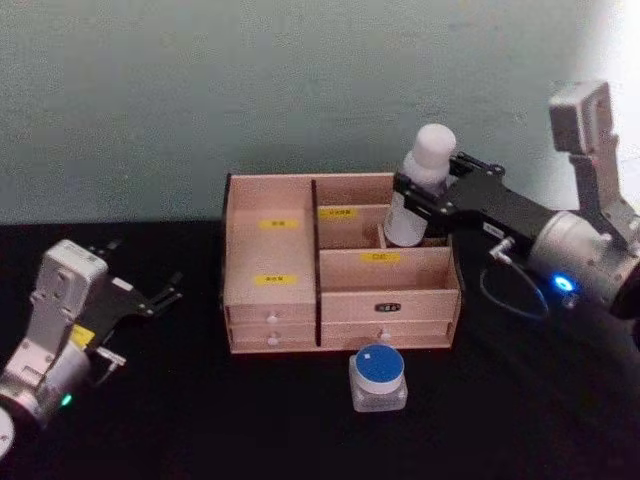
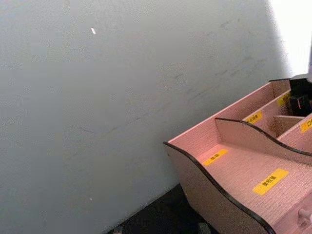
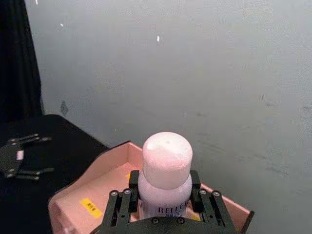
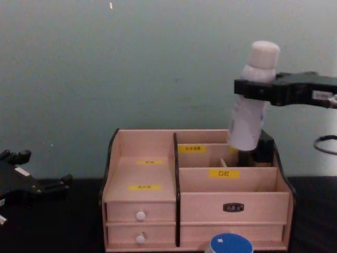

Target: Pick up the facial cleanser and watermelon frost from the table and place them into the tiered storage box.

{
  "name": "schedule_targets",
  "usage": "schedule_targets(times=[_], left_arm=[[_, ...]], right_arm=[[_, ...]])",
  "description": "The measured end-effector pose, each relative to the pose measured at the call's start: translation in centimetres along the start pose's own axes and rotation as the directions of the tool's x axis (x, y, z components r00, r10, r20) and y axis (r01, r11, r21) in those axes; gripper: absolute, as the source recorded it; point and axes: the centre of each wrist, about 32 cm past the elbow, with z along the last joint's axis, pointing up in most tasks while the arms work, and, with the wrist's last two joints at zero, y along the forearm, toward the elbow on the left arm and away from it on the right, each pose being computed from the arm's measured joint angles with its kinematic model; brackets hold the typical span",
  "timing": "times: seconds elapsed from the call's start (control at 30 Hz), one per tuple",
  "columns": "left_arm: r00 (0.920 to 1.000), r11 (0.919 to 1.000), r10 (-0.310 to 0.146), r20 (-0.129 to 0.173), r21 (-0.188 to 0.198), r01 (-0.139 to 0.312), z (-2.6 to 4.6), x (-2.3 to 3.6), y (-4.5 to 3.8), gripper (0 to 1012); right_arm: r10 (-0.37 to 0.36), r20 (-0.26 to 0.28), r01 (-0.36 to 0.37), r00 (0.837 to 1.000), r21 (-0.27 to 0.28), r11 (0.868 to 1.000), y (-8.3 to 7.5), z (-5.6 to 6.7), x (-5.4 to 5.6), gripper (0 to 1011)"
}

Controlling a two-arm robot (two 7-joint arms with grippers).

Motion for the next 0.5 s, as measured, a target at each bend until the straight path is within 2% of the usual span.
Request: schedule_targets(times=[0.27,0.5], left_arm=[[1.0000,1.0000,0.000,0.000,0.000,0.000,0.00,0.00,0.00,1001],[1.0000,1.0000,0.000,0.000,0.000,0.000,0.00,0.00,0.00,1001]], right_arm=[[-0.001,-0.022,0.000,1.000,-0.023,1.000,2.7,-0.3,0.2,591],[0.009,-0.051,-0.011,0.999,-0.041,0.999,4.0,-0.6,0.1,591]])
